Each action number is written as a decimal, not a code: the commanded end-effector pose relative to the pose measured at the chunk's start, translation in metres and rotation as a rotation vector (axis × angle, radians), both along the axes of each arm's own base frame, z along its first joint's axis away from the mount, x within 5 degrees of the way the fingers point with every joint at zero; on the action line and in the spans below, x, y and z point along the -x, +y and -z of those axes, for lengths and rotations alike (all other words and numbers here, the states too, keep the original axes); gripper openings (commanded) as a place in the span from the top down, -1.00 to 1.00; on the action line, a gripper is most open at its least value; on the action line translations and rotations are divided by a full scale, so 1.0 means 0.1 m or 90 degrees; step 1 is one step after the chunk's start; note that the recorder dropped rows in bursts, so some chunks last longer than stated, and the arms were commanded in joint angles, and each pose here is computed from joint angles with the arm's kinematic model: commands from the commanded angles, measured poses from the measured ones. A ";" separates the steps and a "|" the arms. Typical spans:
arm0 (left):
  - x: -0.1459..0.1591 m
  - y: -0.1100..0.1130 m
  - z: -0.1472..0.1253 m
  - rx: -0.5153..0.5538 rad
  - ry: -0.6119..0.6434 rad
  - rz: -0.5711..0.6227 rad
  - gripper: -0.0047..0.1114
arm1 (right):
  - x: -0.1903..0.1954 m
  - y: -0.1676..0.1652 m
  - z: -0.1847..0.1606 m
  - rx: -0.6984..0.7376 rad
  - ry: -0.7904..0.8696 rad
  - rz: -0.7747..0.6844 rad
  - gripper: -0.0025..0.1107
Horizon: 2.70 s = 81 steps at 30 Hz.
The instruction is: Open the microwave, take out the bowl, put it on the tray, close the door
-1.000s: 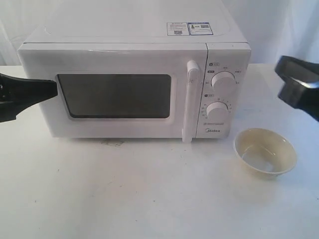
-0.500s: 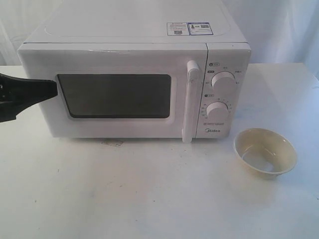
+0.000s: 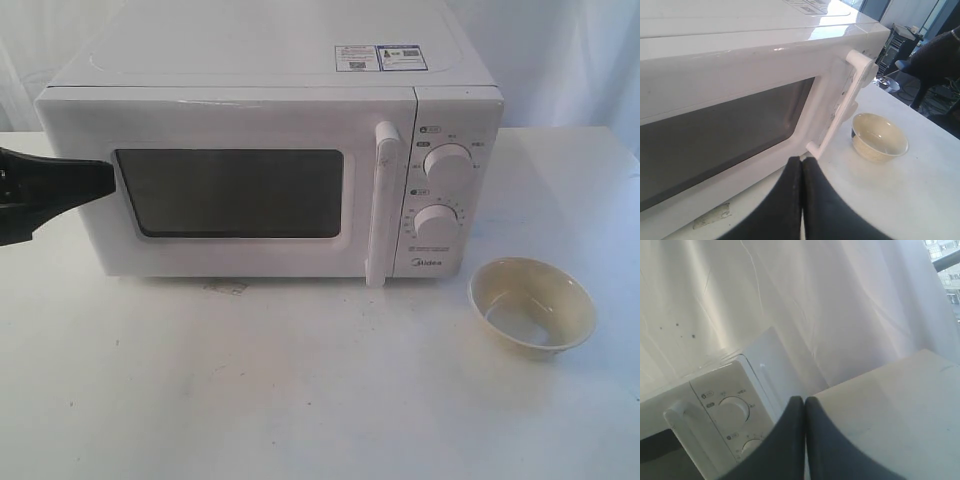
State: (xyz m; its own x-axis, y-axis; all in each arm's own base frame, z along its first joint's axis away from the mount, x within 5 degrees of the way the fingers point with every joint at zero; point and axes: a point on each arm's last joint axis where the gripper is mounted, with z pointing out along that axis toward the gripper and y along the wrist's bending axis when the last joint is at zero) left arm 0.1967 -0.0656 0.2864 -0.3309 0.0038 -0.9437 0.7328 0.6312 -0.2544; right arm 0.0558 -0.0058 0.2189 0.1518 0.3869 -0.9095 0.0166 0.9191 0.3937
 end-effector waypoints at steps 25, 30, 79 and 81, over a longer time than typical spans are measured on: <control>0.01 -0.01 -0.02 0.005 -0.005 0.010 0.92 | 0.02 0.07 0.36 0.172 0.251 -0.057 0.96; 0.01 -0.01 -0.02 0.005 -0.005 0.010 0.92 | 0.02 0.07 0.36 0.172 0.251 -0.057 0.96; 1.72 0.30 -0.27 -0.120 -0.004 -0.300 0.92 | 0.02 0.07 0.36 0.168 0.251 -0.059 0.96; 1.80 0.32 -0.22 -0.125 -0.047 -0.323 0.92 | 0.02 0.07 0.36 0.168 0.251 -0.059 0.96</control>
State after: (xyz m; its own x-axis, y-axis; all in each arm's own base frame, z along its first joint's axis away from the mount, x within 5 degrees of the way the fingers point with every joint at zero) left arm 0.0248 -0.0354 0.3144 -0.3258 0.0396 -0.9446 0.3598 0.9291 -0.0851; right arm 0.0538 0.0023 0.1838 -0.2519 0.1329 -0.9586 0.0199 0.9910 0.1321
